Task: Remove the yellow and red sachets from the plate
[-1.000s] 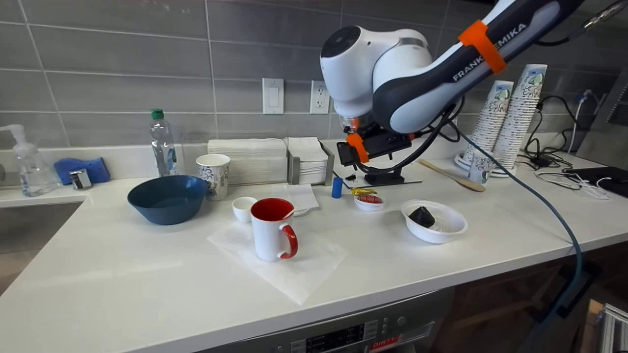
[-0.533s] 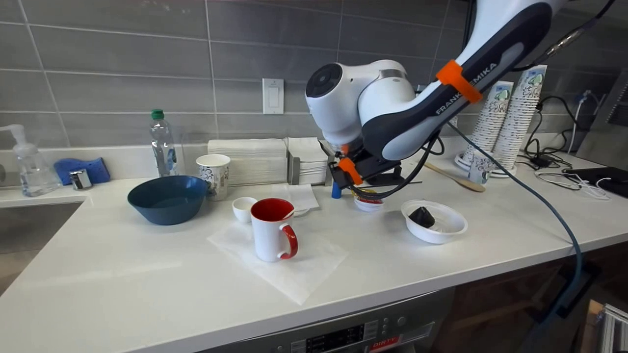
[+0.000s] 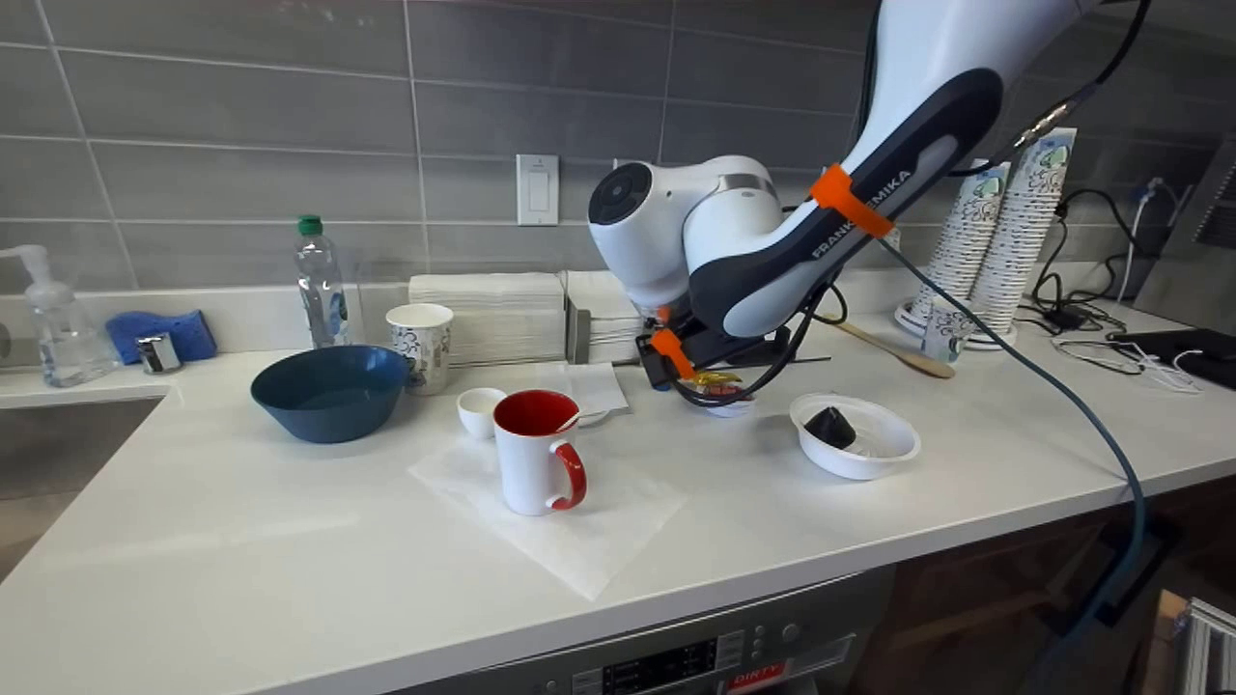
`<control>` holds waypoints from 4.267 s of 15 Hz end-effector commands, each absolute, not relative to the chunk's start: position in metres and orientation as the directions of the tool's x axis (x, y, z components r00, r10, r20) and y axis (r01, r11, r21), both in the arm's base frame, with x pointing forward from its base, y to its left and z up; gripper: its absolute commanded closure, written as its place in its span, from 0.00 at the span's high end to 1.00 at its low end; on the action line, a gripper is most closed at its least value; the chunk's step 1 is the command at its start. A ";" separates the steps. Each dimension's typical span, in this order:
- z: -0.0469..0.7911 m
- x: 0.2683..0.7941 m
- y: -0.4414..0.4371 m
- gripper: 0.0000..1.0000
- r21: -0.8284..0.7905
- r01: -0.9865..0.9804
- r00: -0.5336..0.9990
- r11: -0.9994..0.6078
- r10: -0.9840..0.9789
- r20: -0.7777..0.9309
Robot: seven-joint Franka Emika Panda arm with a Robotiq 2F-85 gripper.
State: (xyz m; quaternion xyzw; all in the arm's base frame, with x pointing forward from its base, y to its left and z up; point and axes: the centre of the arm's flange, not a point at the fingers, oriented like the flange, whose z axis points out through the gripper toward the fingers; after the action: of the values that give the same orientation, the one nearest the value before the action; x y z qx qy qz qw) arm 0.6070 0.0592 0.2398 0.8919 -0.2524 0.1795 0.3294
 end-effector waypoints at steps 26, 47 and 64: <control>0.220 0.631 0.039 0.00 0.545 -0.574 0.811 -0.611 -0.332 0.482; 0.295 0.557 -0.070 0.00 0.663 -0.711 0.584 -0.233 -0.721 0.373; 0.212 0.567 -0.099 0.00 0.706 -0.701 0.525 -0.106 -0.746 0.409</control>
State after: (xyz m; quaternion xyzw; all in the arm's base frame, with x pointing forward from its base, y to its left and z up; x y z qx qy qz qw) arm 0.5515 -0.0971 0.2156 0.7462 -0.4797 -0.0374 0.4601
